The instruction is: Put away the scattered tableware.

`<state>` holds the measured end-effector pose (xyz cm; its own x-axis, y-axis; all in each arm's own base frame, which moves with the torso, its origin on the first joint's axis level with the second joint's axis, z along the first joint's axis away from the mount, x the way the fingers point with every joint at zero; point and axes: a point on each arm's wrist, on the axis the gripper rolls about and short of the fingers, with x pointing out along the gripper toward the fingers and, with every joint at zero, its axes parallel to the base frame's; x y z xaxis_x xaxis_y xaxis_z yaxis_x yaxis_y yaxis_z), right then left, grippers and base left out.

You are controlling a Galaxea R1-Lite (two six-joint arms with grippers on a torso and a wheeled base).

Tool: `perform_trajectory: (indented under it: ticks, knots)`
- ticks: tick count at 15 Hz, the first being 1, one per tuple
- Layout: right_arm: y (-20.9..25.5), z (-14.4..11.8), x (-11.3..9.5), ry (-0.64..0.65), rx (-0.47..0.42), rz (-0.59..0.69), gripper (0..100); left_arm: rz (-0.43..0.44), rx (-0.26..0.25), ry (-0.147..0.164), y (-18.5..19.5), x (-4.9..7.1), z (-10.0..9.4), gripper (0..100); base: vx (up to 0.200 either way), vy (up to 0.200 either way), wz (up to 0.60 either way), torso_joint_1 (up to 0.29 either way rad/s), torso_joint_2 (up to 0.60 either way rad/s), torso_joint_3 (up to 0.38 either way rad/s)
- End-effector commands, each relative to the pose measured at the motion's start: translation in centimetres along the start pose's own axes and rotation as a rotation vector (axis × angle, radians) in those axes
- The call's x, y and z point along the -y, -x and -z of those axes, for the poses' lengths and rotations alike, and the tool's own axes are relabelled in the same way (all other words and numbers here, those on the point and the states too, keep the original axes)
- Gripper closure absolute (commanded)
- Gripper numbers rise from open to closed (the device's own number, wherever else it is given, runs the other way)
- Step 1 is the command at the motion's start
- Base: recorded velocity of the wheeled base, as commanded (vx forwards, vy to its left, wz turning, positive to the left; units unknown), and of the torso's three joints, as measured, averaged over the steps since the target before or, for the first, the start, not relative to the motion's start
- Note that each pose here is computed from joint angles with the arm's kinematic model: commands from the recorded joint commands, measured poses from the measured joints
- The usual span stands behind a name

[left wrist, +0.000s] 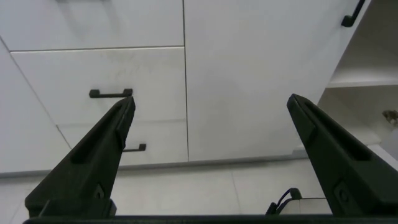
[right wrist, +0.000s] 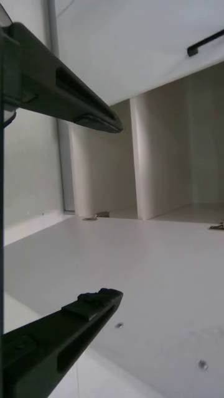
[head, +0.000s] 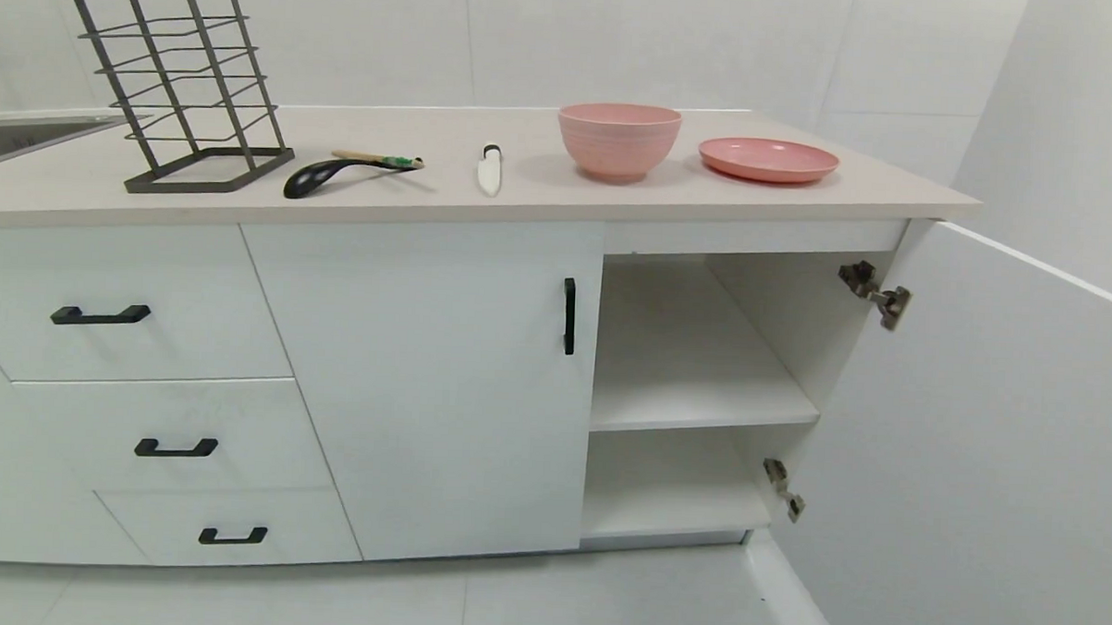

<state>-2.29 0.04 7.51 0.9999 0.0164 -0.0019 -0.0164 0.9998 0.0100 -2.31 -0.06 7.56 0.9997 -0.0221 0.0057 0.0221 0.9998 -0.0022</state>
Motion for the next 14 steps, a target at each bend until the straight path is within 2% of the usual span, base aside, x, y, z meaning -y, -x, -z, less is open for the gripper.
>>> perform_trajectory:
  ticks: [1, 5, 6, 11, 14]
  knots:
    - [-0.01, -0.01, 0.00, 0.001, -0.001, 0.000, 0, -0.002, -0.004, 0.001, -0.03, 0.00, 0.00, 0, 0.200, 0.000, 0.00, 0.002, 0.00, -0.002]
    - [-0.01, -0.01, 0.00, 0.001, -0.001, 0.000, 0, -0.007, -0.003, 0.001, -0.03, -0.01, -0.02, 0, 0.200, 0.000, 0.00, 0.004, 0.00, 0.002]
    - [-0.01, -0.01, 0.00, 0.001, -0.001, 0.000, 0, -0.014, 0.001, 0.015, -0.03, -0.03, -0.05, 0, 0.000, -0.200, 0.00, 0.002, 0.00, -0.007]
    - [-0.01, -0.01, 0.00, 0.001, -0.001, 0.000, 0, -0.019, 0.001, 0.016, -0.03, -0.04, -0.05, 0, 0.000, 0.000, 0.00, 0.000, 0.00, 0.000]
    - [-0.01, 0.01, 0.00, 0.001, -0.003, 0.000, 0, -0.016, -0.001, 0.010, -0.03, -0.04, -0.04, 0, 0.000, -0.200, 0.00, 0.002, 0.00, 0.004]
